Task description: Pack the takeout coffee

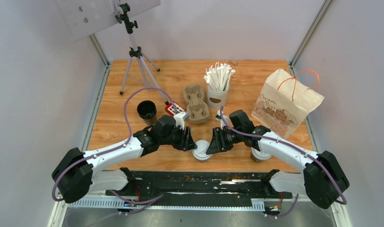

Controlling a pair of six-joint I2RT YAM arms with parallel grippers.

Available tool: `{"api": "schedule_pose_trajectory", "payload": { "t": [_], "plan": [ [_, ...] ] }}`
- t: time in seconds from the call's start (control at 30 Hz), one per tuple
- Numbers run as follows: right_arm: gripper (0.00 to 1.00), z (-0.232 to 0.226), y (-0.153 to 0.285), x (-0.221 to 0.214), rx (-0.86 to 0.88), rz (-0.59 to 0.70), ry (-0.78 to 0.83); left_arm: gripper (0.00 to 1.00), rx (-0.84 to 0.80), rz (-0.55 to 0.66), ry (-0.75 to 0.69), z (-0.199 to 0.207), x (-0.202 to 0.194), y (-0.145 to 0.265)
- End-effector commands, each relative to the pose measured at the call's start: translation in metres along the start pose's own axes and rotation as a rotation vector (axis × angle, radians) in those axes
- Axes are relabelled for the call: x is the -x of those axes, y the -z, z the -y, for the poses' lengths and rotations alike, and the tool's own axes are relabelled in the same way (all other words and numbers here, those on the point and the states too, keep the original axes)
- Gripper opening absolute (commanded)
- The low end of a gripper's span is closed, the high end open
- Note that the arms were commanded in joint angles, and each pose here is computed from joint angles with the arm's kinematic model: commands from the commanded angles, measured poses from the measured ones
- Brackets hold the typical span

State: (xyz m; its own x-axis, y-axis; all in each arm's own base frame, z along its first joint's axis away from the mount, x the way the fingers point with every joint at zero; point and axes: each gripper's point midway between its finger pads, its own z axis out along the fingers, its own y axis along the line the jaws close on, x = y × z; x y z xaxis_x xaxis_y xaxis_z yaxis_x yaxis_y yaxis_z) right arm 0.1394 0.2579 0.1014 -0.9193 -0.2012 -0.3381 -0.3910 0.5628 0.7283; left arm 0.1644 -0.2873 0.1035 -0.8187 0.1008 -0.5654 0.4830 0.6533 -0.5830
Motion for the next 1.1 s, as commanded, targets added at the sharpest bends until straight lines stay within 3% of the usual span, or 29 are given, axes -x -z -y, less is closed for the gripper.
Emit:
{"api": "schedule_pose_trajectory", "payload": {
  "t": [0.0, 0.23, 0.47, 0.63, 0.77, 1.07],
  "plan": [
    [0.46, 0.017, 0.007, 0.013, -0.126, 0.041, 0.062, 0.50, 0.062, -0.049, 0.009, -0.011, -0.012, 0.005],
    [0.55, 0.016, 0.012, 0.033, -0.171, 0.047, 0.125, 0.50, 0.012, -0.006, 0.081, 0.007, -0.003, 0.019],
    [0.61, 0.001, 0.023, 0.052, -0.181, 0.084, 0.151, 0.57, -0.060, 0.053, 0.129, 0.025, 0.008, 0.030],
    [0.63, -0.012, 0.027, 0.054, -0.150, 0.101, 0.108, 0.61, 0.005, 0.078, 0.100, 0.019, 0.017, 0.037],
    [0.63, -0.015, 0.024, 0.050, -0.134, 0.109, 0.046, 0.59, 0.092, 0.071, 0.051, 0.006, 0.024, 0.037],
    [0.51, -0.016, 0.012, 0.041, -0.126, 0.079, 0.017, 0.52, 0.034, 0.052, 0.037, 0.011, 0.026, 0.023]
  ]
}}
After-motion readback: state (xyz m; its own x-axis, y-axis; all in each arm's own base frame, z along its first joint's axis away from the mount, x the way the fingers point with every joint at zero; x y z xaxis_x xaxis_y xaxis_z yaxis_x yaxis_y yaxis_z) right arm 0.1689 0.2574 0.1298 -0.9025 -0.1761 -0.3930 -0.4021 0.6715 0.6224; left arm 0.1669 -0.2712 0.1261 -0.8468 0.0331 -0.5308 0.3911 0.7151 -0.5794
